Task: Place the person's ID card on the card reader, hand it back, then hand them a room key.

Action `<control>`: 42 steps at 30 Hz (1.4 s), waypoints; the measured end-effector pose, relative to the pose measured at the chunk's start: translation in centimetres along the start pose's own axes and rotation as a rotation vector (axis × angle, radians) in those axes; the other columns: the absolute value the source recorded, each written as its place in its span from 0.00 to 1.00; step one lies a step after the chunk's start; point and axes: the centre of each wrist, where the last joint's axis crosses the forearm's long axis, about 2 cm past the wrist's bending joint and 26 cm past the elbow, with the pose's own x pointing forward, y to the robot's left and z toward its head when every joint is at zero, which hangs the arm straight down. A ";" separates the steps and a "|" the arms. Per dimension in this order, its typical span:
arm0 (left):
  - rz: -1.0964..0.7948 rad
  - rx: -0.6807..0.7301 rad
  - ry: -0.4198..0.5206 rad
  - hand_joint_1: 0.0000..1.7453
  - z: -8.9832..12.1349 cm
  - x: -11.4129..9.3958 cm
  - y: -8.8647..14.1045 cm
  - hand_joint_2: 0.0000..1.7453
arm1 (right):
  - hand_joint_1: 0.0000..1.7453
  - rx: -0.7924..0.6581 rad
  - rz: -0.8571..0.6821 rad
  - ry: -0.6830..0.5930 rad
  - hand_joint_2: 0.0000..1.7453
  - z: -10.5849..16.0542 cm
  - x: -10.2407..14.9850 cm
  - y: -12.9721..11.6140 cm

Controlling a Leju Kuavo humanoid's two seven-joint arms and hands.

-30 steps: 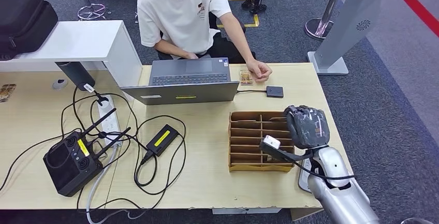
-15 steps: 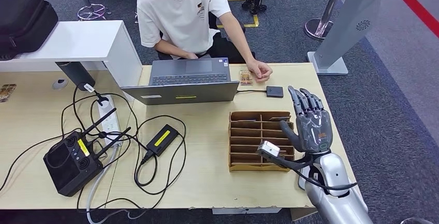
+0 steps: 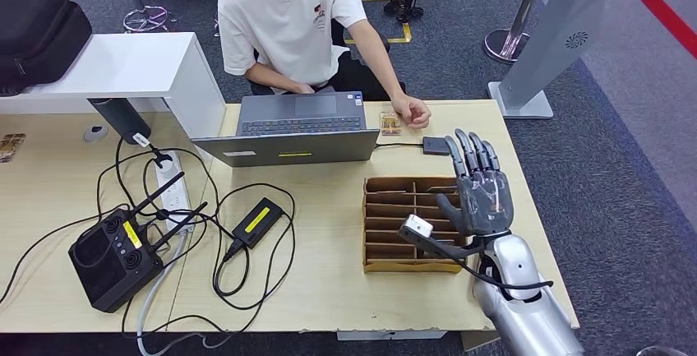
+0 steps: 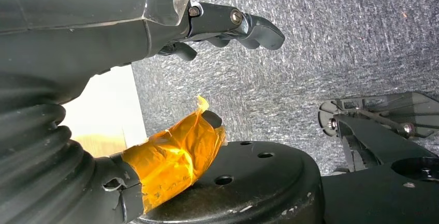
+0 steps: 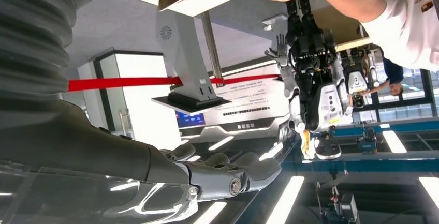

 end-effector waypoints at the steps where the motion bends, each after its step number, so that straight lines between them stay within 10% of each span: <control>1: 0.000 0.000 0.000 0.00 0.0 0.0 0.0 1.00 | 0.00 0.003 0.001 0.001 1.00 -0.1 0.0 0.1; 42: -0.003 0.000 -0.003 0.00 0.0 0.0 0.0 1.00 | 0.00 0.090 0.006 0.031 1.00 0.3 -0.2 1.9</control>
